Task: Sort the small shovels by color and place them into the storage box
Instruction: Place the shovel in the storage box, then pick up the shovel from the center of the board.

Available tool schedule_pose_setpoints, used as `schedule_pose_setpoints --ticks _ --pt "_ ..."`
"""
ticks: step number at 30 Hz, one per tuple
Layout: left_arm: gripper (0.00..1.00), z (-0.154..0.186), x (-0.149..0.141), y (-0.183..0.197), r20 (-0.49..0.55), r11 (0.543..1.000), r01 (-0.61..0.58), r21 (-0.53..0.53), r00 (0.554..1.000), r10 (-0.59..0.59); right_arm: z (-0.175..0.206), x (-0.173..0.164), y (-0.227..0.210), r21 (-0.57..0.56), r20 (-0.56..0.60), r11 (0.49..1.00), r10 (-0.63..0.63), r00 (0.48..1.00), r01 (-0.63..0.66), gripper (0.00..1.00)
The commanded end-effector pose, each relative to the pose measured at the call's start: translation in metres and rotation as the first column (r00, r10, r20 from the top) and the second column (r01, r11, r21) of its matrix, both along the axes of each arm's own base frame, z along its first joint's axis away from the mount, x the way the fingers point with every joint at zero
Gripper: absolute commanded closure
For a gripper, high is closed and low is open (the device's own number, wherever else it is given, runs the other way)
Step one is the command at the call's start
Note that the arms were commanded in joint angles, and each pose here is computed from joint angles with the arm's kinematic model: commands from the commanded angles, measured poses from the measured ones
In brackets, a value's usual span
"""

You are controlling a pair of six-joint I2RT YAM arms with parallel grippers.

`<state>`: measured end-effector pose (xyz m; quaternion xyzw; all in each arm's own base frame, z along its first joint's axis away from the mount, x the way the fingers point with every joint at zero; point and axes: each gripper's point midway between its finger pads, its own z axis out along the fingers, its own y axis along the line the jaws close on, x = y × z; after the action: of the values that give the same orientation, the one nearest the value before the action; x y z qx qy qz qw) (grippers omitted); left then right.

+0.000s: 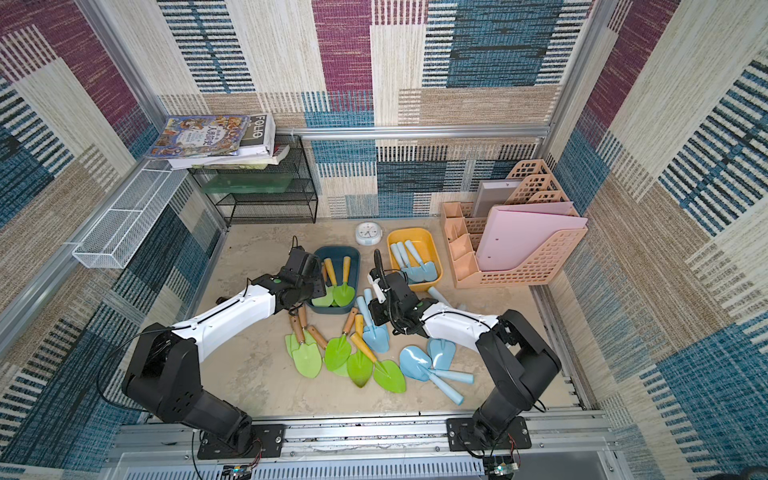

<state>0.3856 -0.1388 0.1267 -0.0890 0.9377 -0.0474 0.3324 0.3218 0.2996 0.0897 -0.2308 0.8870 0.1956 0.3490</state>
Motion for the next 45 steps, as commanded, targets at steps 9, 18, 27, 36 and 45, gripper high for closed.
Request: schedule_pose_setpoints --ticks 9,18,27,36,45 --pt "0.39 0.0 0.001 0.008 0.014 0.999 -0.013 0.051 1.0 0.012 -0.029 -0.01 0.019 -0.039 -0.061 0.999 0.035 0.998 -0.038 0.74" --pt "0.38 0.002 0.003 0.008 0.015 0.999 -0.013 0.049 1.0 0.012 -0.048 -0.016 0.024 -0.072 -0.09 0.996 0.042 0.995 -0.049 0.74" --pt "0.38 0.005 0.005 0.006 0.018 0.999 -0.009 0.044 1.0 0.008 -0.068 -0.018 0.016 -0.118 -0.117 0.993 0.016 0.993 -0.03 0.73" --pt "0.39 0.002 0.008 0.003 0.009 0.999 -0.004 0.039 1.0 0.003 -0.066 -0.014 0.012 -0.139 -0.097 0.99 0.002 0.995 -0.016 0.83" --pt "0.38 -0.008 0.008 0.0 -0.011 1.0 0.0 0.031 1.0 0.001 -0.021 -0.005 -0.001 -0.083 -0.017 0.996 -0.027 0.999 0.026 0.86"
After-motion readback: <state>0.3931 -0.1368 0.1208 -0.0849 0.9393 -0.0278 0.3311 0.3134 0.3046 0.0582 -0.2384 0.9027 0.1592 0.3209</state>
